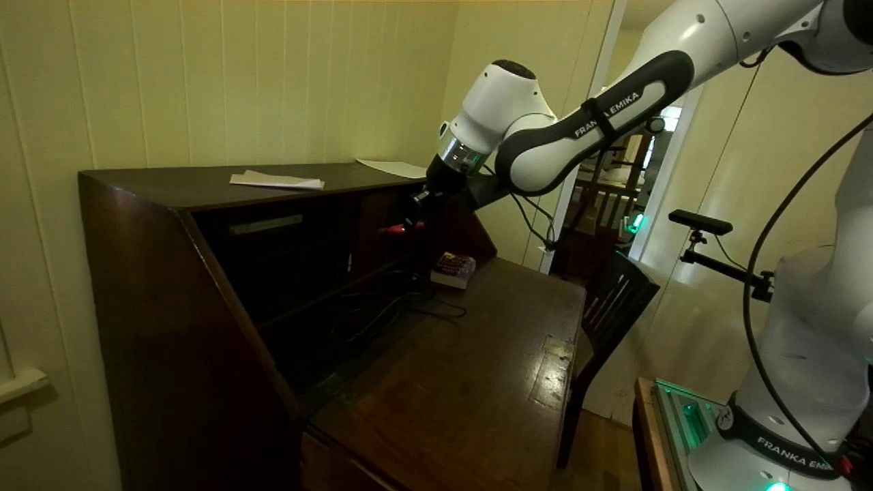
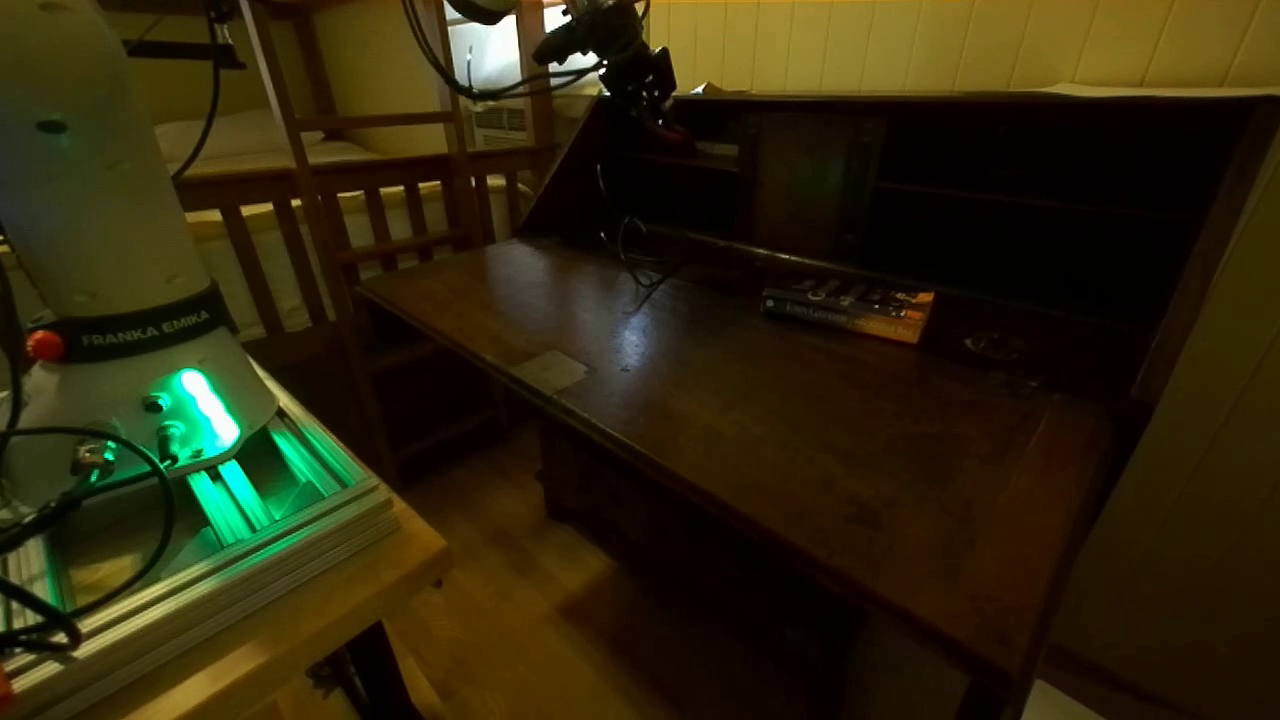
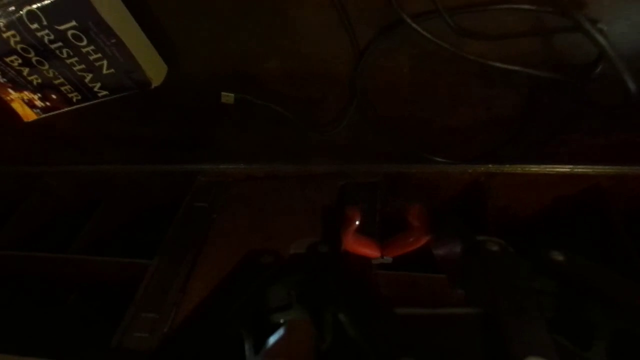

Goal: Put the pen on the top, on the desk shelf

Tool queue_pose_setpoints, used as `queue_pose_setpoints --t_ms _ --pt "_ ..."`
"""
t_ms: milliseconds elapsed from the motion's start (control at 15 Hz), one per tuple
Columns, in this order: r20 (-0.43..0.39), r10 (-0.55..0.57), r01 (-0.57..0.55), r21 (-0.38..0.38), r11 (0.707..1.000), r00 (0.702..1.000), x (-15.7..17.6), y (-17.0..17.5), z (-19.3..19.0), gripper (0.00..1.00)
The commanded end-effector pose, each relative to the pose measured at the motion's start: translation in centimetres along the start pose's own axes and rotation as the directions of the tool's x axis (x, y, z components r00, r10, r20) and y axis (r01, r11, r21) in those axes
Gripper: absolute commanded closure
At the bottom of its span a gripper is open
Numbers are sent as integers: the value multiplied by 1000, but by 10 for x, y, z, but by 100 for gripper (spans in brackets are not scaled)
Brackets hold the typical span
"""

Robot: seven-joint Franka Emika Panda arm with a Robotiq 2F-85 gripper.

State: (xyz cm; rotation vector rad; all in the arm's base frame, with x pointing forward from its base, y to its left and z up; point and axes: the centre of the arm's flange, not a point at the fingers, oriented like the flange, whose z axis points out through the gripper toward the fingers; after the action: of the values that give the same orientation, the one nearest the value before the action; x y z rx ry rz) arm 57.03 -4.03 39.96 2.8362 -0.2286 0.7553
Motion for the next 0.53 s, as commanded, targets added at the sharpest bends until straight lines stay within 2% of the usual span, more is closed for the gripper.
queue_pose_setpoints --t_ms 0,200,333,467 --pt "-72 83 -88 -73 993 994 31 -35 18 76" --pt "-118 110 -126 -135 983 987 59 -40 37 76" --pt "-111 97 -115 -167 979 989 72 -45 54 76" --pt "-89 57 -73 -187 980 994 69 -51 68 76"
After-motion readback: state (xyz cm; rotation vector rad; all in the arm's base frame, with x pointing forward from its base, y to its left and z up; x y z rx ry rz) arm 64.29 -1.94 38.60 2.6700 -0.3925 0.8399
